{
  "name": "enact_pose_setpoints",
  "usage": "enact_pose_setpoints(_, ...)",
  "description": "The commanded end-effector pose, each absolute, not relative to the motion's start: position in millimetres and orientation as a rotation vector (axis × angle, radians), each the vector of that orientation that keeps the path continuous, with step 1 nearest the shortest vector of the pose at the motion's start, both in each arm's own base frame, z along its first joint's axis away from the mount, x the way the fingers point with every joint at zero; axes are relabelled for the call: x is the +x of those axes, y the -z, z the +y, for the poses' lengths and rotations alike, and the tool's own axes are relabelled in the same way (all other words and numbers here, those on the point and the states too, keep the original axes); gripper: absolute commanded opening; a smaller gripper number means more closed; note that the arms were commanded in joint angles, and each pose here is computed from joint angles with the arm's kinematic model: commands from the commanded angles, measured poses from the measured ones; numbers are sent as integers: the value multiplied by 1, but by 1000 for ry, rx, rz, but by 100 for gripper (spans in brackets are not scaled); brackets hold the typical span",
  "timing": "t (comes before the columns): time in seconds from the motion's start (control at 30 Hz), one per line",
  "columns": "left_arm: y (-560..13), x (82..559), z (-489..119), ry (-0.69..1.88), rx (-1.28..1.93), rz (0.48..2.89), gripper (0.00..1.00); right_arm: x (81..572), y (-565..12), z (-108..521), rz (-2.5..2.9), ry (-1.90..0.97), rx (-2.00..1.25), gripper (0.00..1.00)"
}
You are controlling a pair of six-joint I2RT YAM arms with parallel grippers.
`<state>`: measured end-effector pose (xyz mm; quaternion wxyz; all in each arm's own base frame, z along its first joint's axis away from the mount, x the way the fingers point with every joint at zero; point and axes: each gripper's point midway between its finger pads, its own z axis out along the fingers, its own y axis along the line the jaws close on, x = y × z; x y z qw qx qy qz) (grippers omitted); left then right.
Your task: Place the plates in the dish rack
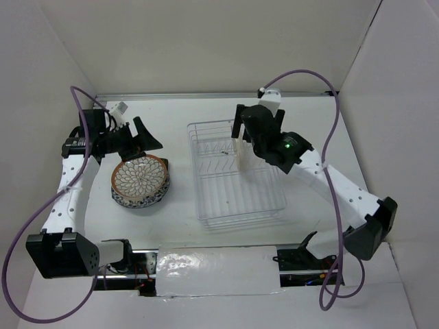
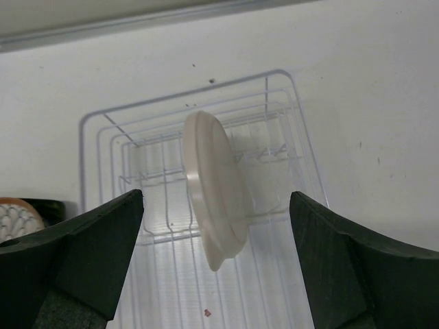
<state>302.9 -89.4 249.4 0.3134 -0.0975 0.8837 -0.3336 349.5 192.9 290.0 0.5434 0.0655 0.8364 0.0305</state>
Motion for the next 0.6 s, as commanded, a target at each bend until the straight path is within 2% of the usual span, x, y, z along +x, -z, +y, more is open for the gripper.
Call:
enact_pose_setpoints(0.0, -244, 309, -85, 884, -260, 2323, 95, 343, -336, 195, 1907, -190, 156, 94)
enact_pose_setpoints(0.3, -227, 313, -65, 811, -385, 2357, 96, 335, -314, 199, 1978, -240, 129, 94)
enact_pose_setpoints(0.57, -174, 318, -1, 666, -892, 2404, 94, 317, -322, 195, 1975, -335, 112, 95)
